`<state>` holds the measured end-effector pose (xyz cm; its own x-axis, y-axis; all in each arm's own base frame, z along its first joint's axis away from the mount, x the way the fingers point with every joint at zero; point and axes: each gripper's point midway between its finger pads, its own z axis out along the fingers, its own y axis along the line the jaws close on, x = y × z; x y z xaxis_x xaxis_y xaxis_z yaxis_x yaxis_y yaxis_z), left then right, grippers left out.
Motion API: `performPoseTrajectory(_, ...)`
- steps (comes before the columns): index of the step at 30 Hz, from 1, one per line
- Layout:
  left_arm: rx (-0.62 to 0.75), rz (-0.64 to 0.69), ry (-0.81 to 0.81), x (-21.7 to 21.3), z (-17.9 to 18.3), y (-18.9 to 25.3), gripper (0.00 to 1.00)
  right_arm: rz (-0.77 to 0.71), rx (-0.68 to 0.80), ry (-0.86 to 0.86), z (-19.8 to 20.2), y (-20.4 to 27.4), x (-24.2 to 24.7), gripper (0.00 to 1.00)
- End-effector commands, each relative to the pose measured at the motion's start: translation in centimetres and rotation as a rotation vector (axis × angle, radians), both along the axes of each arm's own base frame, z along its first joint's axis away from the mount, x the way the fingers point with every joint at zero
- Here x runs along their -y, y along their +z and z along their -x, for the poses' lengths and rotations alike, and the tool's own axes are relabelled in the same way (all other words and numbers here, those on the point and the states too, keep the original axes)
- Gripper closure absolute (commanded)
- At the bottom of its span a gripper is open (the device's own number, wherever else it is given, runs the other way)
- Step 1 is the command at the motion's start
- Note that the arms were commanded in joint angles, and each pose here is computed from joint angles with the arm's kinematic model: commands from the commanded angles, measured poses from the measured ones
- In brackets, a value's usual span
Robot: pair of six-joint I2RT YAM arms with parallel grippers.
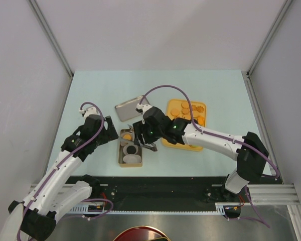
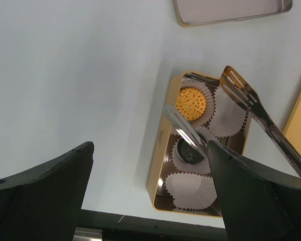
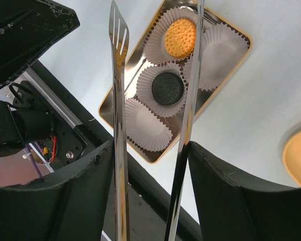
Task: Pack the cookies
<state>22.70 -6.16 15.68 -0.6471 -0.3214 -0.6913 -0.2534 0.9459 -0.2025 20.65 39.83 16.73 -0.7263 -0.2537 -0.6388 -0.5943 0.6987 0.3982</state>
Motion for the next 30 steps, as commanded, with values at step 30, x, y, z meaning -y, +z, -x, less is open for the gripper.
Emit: performPoseTrajectory(30,-0.007,0.035,-0.046,1.2,-0.7,-0.5,0.00,0.254,-0.004,-0.550,-0.2,-1.7,24.0,0.39)
